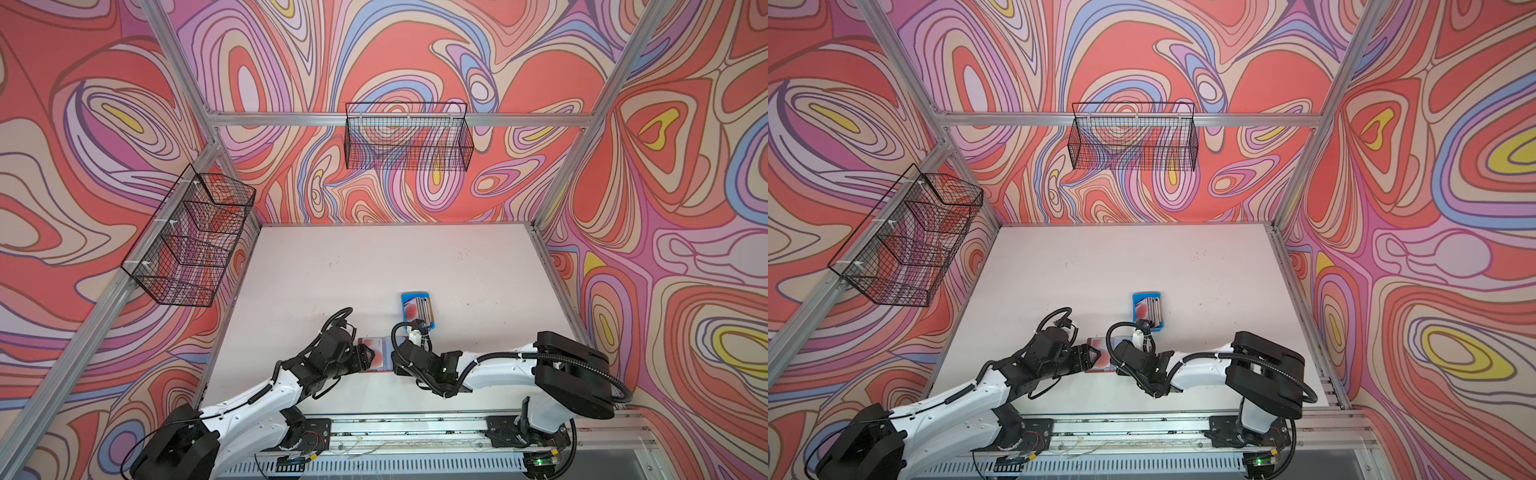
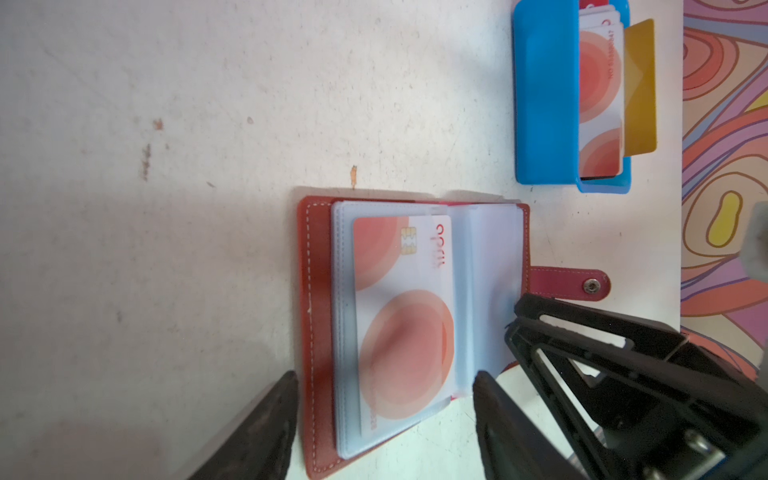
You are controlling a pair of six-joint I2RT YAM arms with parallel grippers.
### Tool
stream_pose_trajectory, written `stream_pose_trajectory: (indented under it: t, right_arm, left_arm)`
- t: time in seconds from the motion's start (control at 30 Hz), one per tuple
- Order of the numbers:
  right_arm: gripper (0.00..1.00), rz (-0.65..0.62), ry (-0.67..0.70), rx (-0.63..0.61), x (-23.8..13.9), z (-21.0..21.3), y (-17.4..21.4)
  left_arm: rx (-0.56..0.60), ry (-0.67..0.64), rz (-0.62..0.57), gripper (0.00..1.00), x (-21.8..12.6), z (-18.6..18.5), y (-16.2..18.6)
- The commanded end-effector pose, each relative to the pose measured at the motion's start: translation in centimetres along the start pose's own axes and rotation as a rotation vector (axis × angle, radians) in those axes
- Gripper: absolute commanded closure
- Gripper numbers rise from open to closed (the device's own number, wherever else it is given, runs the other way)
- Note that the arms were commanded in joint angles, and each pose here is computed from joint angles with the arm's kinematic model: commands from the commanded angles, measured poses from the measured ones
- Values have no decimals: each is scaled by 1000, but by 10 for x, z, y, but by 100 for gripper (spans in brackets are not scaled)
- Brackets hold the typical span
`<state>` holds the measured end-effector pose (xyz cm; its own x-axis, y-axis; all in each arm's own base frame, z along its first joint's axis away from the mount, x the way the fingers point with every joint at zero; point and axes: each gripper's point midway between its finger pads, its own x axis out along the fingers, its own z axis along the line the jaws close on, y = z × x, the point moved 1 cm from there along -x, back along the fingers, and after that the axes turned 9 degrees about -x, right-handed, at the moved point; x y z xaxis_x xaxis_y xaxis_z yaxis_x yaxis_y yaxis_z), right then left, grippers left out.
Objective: Put the credit cards into the card holder
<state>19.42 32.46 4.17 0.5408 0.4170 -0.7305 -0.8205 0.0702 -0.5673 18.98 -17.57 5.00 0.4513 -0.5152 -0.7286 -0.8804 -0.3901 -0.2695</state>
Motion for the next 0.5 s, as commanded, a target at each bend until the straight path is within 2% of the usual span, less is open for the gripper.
stream_pose_trajectory:
  t: [0.0, 0.3, 0.47]
  right_arm:
    - [53, 26, 3, -3, 6, -1, 7]
    - [50, 39, -107, 46, 19, 17, 10]
    - [50, 46, -212, 101, 25, 25, 7]
  left_arm:
    - [-5, 12, 2, 31, 1, -4, -1]
    - [-7, 7, 9, 31, 3, -2, 1]
    - [-15, -7, -11, 31, 1, 1, -2]
